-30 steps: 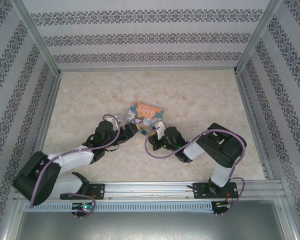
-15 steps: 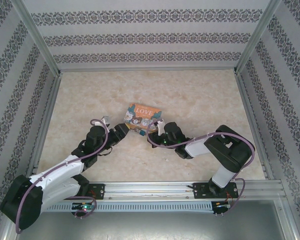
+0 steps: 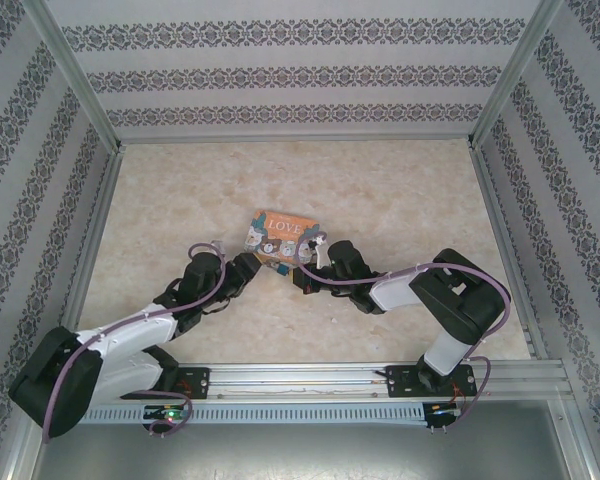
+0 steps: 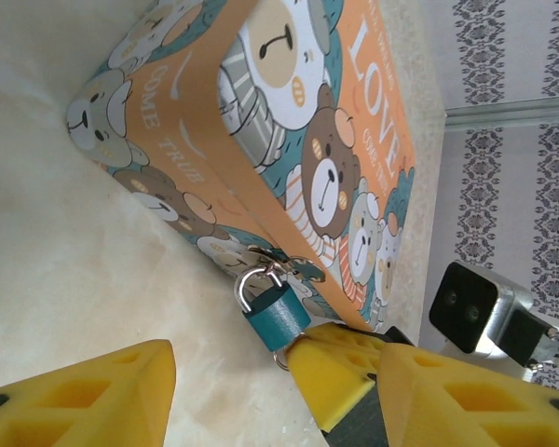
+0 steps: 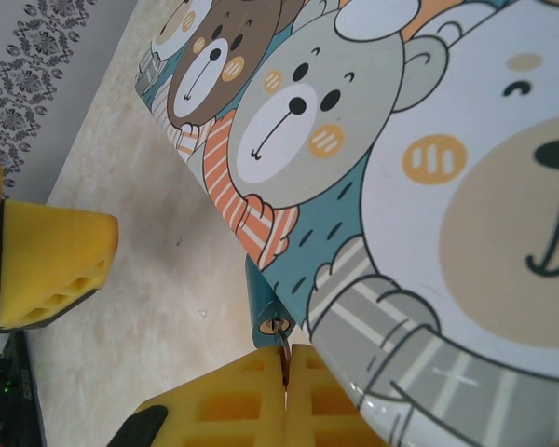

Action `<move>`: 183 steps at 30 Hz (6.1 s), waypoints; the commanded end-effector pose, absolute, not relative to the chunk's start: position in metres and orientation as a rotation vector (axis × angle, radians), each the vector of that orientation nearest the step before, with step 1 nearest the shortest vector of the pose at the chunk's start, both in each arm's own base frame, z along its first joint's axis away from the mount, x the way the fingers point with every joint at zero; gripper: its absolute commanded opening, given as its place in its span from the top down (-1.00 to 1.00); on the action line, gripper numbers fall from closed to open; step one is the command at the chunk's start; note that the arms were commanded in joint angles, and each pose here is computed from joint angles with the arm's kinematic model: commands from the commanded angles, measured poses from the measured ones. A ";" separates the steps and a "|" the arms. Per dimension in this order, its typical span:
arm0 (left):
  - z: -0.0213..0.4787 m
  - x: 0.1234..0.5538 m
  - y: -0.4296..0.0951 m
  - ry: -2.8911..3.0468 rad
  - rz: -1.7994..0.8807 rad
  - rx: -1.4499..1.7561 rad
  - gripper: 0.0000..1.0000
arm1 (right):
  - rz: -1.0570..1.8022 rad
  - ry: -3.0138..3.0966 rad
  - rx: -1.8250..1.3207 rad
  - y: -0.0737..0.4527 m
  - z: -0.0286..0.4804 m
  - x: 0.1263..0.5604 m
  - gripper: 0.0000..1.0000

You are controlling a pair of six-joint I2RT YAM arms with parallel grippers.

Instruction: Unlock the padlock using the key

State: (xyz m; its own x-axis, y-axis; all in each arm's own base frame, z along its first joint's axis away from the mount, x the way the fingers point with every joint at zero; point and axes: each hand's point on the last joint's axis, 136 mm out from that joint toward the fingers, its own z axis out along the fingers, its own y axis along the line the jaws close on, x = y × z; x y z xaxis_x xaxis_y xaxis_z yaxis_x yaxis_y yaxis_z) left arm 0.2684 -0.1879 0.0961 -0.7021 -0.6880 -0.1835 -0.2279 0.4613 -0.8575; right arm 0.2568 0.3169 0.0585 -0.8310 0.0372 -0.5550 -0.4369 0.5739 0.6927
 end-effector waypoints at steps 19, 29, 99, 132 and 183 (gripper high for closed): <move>0.098 0.284 -0.219 2.114 -1.340 -0.843 0.01 | 1.284 2.197 -0.339 0.325 0.088 0.263 1.00; 0.088 0.287 -0.232 2.126 -1.378 -0.857 0.00 | 1.296 2.194 -0.334 0.325 0.090 0.265 1.00; 0.120 0.301 -0.244 2.132 -1.334 -0.939 1.00 | 0.162 1.419 -1.208 0.252 0.173 0.241 -0.06; 0.122 0.301 -0.259 2.197 -1.409 -0.955 1.00 | 0.120 1.361 -1.407 0.312 0.130 0.251 0.41; 0.121 0.304 -0.262 2.190 -1.431 -0.960 1.00 | 0.242 1.520 -1.121 0.326 0.129 0.275 1.00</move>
State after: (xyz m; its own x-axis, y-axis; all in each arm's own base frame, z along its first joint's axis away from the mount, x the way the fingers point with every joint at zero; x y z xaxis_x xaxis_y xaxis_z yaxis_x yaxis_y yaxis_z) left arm 0.3008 -0.2491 0.1017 -0.6731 -0.7368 0.0631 -0.3980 0.2891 -0.8706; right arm 0.2635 0.3197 0.1043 0.1886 -0.6182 -0.7630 -0.7605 0.3997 -0.5118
